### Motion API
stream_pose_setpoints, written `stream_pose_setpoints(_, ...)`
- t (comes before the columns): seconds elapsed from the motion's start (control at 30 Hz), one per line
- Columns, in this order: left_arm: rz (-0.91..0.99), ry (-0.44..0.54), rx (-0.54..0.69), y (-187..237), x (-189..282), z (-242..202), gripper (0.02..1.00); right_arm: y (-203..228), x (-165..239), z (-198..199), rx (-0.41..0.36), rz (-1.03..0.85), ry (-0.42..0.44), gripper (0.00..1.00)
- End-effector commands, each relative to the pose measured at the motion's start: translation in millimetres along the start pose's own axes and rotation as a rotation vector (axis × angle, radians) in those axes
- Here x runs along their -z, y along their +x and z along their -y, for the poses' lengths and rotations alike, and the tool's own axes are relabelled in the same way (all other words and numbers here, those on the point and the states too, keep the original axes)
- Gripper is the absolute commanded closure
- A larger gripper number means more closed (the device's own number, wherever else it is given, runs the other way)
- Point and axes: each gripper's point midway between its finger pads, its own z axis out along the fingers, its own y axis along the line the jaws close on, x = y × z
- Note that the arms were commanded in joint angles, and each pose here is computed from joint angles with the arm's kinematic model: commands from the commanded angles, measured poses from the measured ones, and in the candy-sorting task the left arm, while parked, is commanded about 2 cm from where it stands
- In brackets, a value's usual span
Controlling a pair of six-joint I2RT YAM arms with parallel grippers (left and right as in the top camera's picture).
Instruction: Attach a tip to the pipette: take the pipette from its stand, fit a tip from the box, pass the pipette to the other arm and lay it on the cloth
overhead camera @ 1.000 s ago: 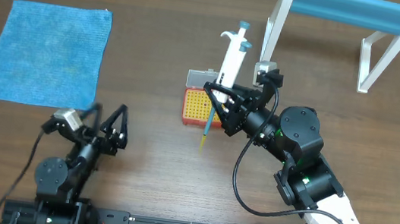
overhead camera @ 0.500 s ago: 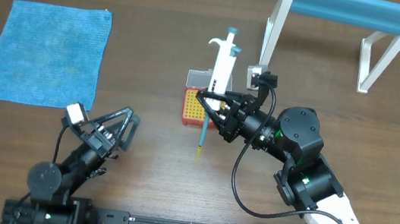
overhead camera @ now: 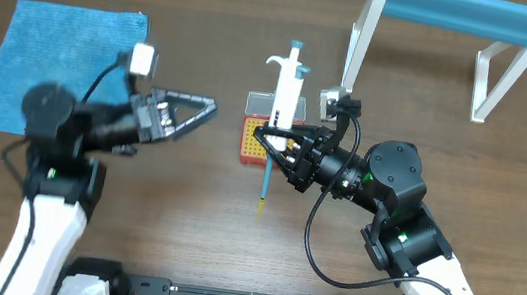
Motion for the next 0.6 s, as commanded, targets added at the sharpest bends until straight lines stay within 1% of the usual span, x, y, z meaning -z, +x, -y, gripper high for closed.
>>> stream_pose_setpoints(0.03, -0.209, 0.107, -0.119, 7, -31, 26, 0.042, 0, 0, -18, 0.001, -0.028, -0.068, 0.919)
stream_pose_setpoints(0.1, -0.244, 0.139, -0.160, 8, -44, 36, 0.040, 2, 1, -21, -0.014, -0.042, -0.080, 0.925)
stream_pose_setpoints(0.23, -0.272, 0.168, -0.196, 8, -56, 44, 0.045, 7, 1, -25, -0.042, -0.073, -0.107, 0.921)
stream_pose_setpoints(0.4, -0.277, 0.178, -0.213, 9, -58, 45, 0.051, 12, 3, -31, -0.062, -0.106, -0.137, 0.921)
stream_pose_setpoints(0.5, -0.293, 0.192, -0.227, 14, -62, 49, 0.064, 14, 3, -33, -0.095, -0.122, -0.148, 0.921)
stream_pose_setpoints(0.6, -0.301, 0.204, -0.235, 20, -68, 52, 0.069, 17, 4, -37, -0.101, -0.140, -0.166, 0.921)
